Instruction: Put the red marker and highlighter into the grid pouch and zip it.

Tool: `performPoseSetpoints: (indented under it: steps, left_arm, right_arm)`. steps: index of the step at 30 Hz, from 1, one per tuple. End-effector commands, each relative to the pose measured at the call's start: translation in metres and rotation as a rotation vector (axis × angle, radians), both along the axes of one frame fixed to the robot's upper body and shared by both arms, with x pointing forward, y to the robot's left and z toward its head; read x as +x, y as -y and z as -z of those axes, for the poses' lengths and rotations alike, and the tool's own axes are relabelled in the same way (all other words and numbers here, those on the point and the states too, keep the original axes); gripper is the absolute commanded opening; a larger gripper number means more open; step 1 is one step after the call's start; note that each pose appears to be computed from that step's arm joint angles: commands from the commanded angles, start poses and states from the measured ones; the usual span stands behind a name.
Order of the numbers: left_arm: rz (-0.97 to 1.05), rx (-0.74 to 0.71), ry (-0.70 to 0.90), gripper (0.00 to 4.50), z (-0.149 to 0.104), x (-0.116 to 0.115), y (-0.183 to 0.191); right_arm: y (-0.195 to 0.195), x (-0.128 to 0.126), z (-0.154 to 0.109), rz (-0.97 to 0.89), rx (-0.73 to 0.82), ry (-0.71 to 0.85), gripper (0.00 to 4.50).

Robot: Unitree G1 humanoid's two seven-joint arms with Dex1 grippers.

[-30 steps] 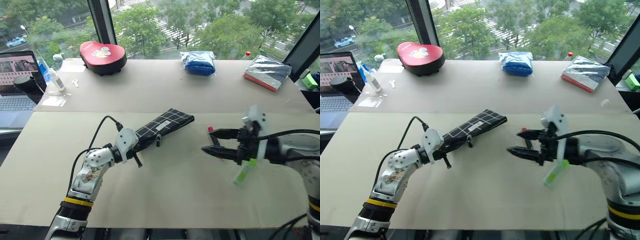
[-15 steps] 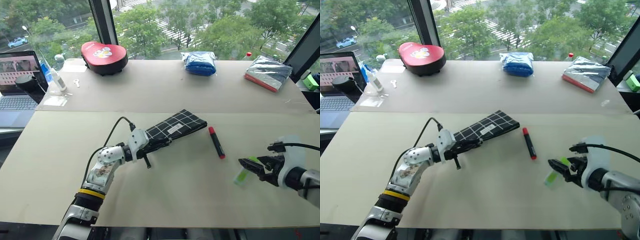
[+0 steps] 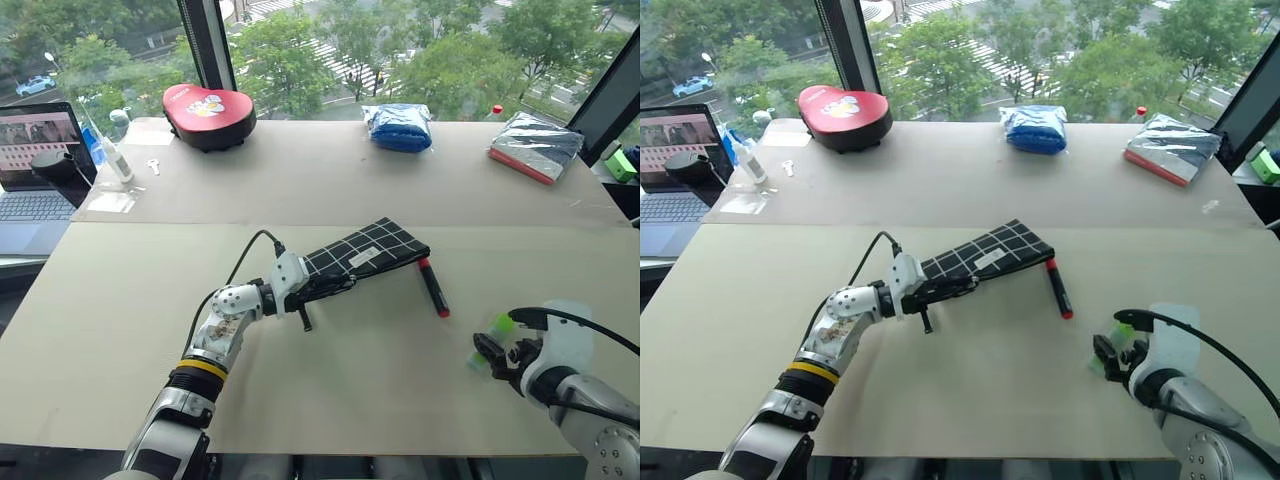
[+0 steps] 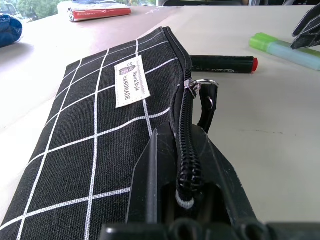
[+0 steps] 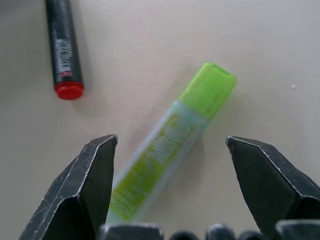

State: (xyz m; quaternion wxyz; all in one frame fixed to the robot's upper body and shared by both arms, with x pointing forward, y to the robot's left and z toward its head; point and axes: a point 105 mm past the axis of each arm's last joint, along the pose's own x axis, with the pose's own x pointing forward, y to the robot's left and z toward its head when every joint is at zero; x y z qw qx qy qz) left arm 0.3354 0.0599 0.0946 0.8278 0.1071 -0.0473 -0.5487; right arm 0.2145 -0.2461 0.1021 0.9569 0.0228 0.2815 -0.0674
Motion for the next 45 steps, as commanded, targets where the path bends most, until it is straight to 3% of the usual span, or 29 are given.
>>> performPoseSetpoints:
  steps: [1, 11, 14, 20, 27, 29, 32, 38, 45]
  left_arm:
    - [-0.033, -0.055, 0.063, 0.0, -0.023, 0.008, -0.009]
    - [-0.069, -0.07, 0.08, 0.0, -0.032, 0.006, -0.019]
    - [-0.067, -0.074, 0.084, 0.0, -0.035, 0.003, -0.017]
    - [-0.055, -0.084, 0.081, 0.0, -0.045, 0.001, -0.018]
    - [-0.072, -0.076, 0.073, 0.0, -0.049, 0.003, -0.024]
    - [-0.075, -0.071, 0.07, 0.0, -0.048, 0.003, -0.026]
    - [-0.075, -0.066, 0.068, 0.0, -0.048, 0.003, -0.026]
    - [-0.081, -0.056, 0.07, 0.0, -0.048, 0.001, -0.028]
    - [-0.088, -0.049, 0.073, 0.0, -0.046, -0.004, -0.03]
  right_arm:
    - [0.002, 0.005, -0.002, 0.008, -0.021, 0.004, 3.87]
    - [0.009, -0.003, 0.031, 0.044, 0.003, -0.095, 3.87]
    - [0.013, -0.003, 0.035, 0.063, -0.003, -0.089, 3.15]
    - [0.019, 0.004, 0.031, 0.079, -0.026, -0.043, 1.15]
    - [0.022, 0.02, 0.019, 0.077, -0.038, 0.029, 1.02]
    - [-0.007, 0.054, -0.029, -0.189, -0.055, 0.236, 1.02]
    - [-0.044, 0.064, -0.072, -0.562, -0.183, 0.39, 1.02]
    - [-0.052, 0.074, -0.092, -0.926, -0.592, 0.419, 1.02]
    - [-0.069, 0.09, -0.093, -1.141, -0.754, 0.424, 1.02]
